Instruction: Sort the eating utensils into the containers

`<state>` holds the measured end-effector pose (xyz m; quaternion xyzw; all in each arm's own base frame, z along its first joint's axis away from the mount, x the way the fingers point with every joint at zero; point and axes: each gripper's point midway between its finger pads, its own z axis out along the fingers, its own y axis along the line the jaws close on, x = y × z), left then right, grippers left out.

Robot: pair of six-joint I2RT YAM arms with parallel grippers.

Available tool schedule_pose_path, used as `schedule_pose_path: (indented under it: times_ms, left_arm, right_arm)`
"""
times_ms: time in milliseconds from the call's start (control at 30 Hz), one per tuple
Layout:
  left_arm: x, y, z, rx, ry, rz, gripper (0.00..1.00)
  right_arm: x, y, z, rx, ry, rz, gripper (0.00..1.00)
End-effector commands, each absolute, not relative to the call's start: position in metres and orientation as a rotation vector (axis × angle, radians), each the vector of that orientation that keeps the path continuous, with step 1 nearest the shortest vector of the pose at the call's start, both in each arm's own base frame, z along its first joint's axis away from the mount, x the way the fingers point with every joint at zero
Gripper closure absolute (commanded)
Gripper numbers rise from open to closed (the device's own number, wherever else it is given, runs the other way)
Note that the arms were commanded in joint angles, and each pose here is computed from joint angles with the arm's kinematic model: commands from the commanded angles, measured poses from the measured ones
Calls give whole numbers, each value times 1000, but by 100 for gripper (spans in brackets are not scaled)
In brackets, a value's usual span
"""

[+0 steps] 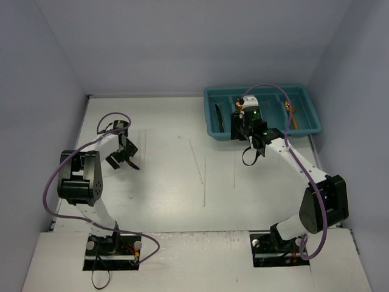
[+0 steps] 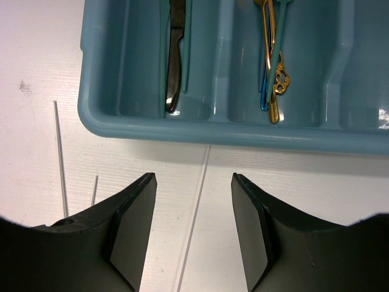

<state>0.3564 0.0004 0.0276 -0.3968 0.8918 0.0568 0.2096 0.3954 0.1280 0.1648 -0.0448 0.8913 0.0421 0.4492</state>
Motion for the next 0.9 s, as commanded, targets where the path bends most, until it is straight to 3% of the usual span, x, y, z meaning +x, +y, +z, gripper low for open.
schedule_pose_path:
  times_ms: [0,200,400,567,867]
  left_arm:
    - [372,0,35,-1147,2417,106,31]
    - [367,0,25,-1182,2428,124,44]
    - [364,-2,10,-1225,2456,135,67]
    - [367,-4,-1,-1226,2485,141,97]
    - [406,-24,29,-1089,2458,31,100]
  right_arm:
    - [403,125,194,-74,2107,118,51]
    - [403,124,194,-69,2106,114,51]
    - [402,122,198,-63,2094,101,51]
    - [402,120,197,-64,2095,93,51]
    - [401,118,195,-62,2099,80,51]
